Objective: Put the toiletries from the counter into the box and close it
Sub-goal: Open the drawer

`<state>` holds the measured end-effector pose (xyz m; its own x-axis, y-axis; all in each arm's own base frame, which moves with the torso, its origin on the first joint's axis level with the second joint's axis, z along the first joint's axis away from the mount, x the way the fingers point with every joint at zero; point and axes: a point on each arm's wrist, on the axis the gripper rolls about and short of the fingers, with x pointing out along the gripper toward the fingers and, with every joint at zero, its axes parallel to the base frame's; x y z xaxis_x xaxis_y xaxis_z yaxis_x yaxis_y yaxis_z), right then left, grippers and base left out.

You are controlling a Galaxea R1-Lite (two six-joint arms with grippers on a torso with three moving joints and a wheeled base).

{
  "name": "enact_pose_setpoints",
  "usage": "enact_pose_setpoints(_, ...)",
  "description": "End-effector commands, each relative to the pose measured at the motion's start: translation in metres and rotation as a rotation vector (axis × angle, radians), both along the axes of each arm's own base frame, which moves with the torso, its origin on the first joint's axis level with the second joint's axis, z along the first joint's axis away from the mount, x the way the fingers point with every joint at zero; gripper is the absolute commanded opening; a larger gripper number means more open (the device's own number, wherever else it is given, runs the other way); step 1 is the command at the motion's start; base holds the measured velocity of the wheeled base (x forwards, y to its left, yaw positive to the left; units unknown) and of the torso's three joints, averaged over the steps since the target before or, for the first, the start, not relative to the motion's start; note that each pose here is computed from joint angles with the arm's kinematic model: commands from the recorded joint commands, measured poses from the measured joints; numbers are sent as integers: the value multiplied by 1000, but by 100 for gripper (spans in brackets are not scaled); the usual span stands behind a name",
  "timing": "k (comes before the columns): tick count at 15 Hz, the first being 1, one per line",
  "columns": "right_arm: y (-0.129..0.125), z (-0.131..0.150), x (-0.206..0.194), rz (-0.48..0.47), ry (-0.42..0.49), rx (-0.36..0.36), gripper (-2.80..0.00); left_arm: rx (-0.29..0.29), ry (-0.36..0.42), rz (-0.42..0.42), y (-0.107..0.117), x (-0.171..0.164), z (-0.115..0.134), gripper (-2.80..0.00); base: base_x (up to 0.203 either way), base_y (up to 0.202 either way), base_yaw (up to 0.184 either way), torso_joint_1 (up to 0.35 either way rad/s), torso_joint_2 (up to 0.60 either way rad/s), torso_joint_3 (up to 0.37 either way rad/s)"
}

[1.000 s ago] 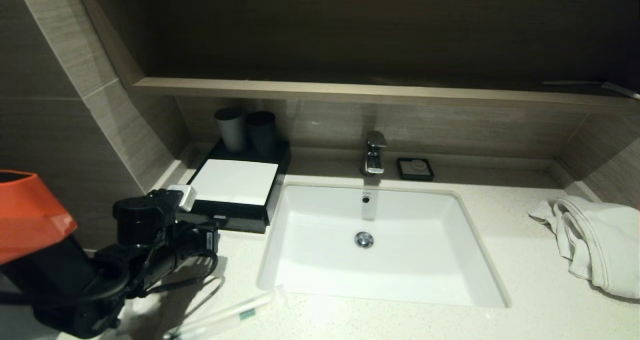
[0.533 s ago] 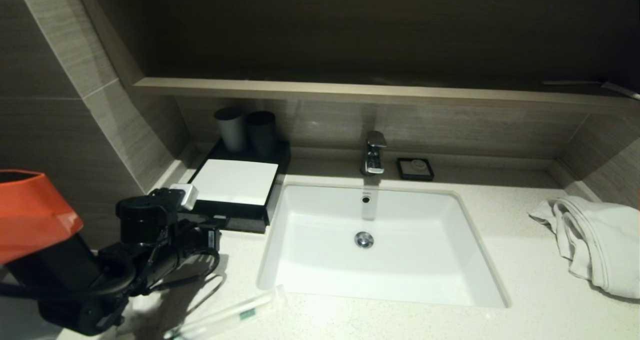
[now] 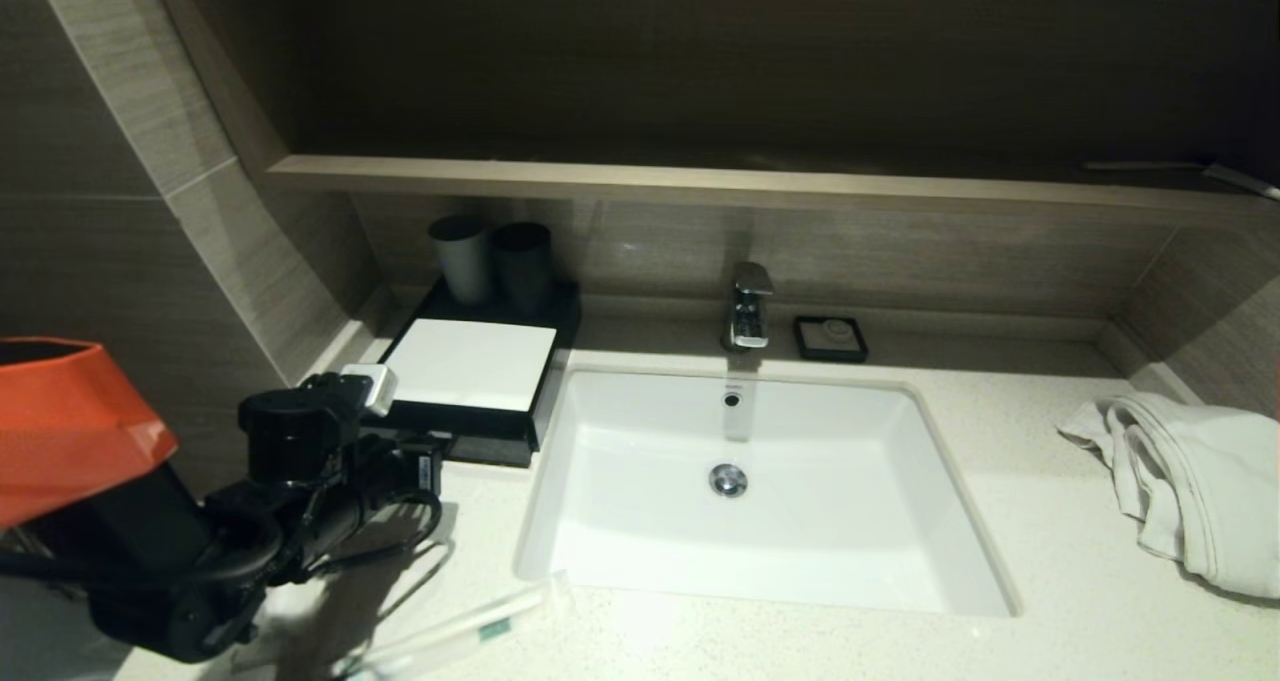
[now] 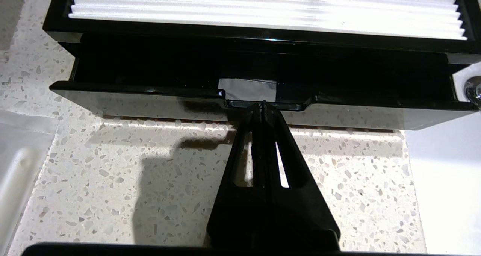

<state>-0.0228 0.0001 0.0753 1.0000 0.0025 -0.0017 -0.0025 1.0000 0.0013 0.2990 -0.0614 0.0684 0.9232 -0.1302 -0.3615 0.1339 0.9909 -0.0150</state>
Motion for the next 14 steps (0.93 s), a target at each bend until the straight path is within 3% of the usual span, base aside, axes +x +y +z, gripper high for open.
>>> enact_pose_setpoints(1, 0, 0, 0, 1, 0, 0, -280, -1, -4, 4, -1, 3, -2, -280, 0, 0, 0, 0, 0, 0)
enact_pose_setpoints(14, 0, 0, 0, 1, 0, 0, -280, -6, -24, 4, -2, 10, 0, -280, 0, 0, 0, 0, 0, 0)
